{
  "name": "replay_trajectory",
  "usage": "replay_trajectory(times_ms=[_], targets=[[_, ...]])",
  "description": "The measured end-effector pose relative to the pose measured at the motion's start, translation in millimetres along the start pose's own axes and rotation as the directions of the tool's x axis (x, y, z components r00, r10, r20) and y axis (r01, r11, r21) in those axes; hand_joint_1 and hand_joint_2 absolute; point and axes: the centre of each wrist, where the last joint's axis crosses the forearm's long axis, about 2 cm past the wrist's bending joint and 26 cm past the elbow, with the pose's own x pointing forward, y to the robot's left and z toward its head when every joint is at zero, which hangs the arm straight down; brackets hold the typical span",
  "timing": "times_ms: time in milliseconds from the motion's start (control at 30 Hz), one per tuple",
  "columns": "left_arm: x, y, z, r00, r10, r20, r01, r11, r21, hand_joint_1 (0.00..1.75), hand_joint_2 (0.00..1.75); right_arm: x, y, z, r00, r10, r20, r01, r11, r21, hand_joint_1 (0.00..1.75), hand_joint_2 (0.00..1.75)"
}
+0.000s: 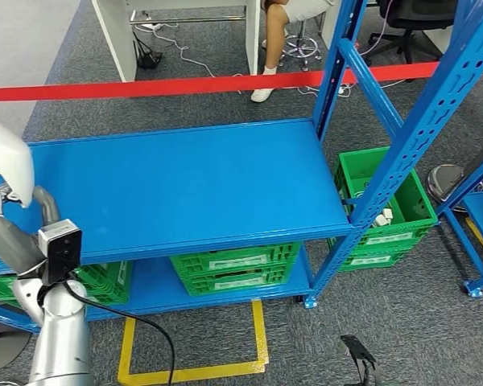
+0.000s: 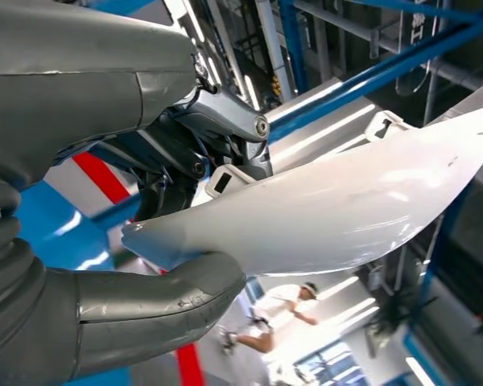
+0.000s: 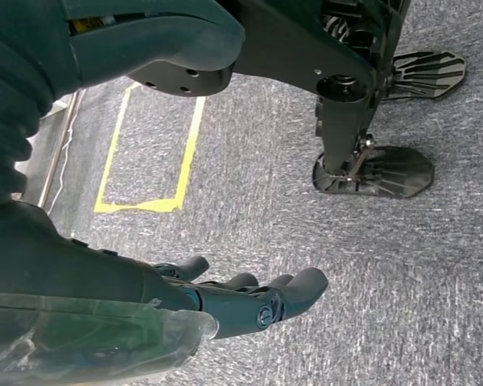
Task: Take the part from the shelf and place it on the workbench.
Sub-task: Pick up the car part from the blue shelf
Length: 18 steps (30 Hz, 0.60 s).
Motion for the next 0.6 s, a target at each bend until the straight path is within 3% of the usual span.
replay_trajectory(times_ms=[233,600], targets=[[13.0,-6.3,0.2,0.995,0.092,-0.032,-0.092,0.996,0.004,1.75,1.75,0.2,0.1,0.1,1.000,0.001,-0.007,-0.001,1.000,-0.001,0.00,1.75],[27.4,-8.2,-5.3,0.990,0.135,0.026,-0.134,0.991,-0.026,1.75,1.75,0.3,0.4,0.1,1.000,0.005,-0.007,-0.005,1.000,-0.003,0.00,1.75]])
